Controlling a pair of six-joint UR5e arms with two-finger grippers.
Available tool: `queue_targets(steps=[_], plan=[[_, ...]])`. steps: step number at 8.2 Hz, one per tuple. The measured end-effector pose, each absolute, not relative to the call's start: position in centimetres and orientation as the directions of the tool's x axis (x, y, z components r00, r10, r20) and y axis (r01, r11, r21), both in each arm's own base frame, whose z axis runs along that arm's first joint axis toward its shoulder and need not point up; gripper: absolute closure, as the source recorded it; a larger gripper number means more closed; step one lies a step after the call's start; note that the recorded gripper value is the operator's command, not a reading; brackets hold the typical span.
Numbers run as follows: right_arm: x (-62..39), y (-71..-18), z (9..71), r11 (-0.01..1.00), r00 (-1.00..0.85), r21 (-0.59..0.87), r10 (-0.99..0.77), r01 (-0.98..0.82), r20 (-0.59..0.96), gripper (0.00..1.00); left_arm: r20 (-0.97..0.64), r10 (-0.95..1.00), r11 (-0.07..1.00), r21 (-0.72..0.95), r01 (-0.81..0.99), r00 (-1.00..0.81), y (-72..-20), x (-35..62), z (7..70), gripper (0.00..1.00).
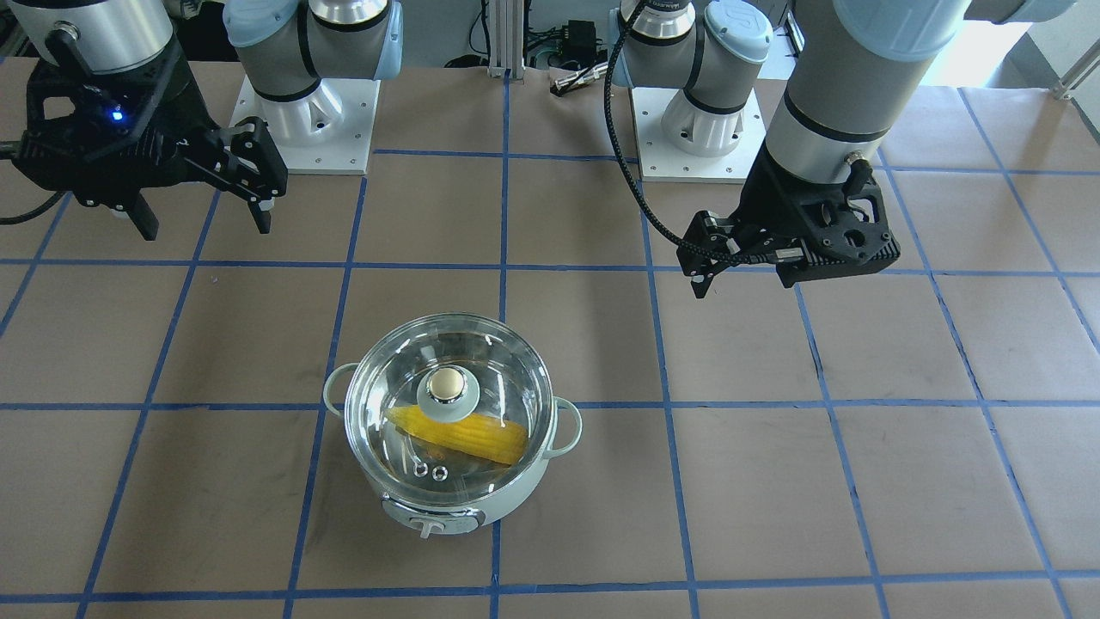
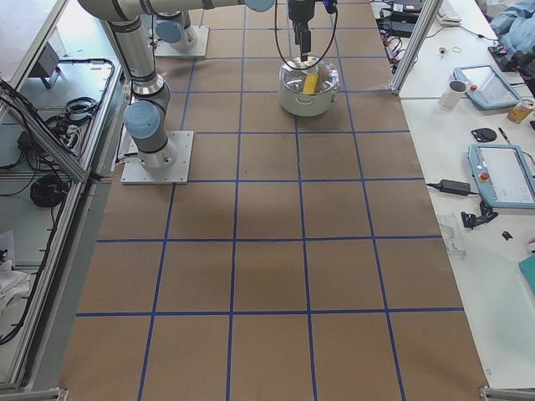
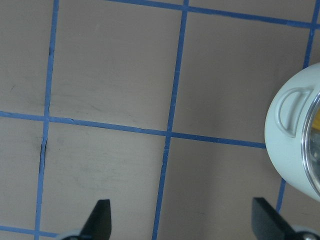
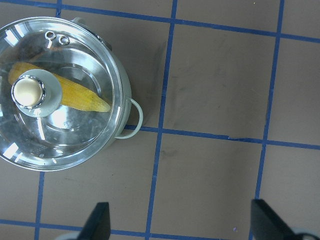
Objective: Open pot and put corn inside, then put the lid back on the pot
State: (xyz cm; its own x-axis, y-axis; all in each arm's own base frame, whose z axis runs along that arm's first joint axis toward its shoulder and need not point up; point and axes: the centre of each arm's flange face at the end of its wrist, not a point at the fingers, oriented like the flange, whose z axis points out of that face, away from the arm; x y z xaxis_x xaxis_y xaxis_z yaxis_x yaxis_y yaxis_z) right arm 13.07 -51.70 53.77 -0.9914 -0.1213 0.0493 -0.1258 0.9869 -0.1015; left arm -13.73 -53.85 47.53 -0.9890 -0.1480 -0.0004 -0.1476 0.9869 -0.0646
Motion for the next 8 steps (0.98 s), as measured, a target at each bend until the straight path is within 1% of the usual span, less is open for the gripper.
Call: queue_targets(steps=[8], plan=[[13.08, -51.69, 53.77, 0.987, -0.992, -0.101, -0.119, -0.123, 0.049, 0.0, 0.008, -0.15, 0.986, -0.067, -0.15, -0.989, -53.75, -13.81, 47.81, 0.0]])
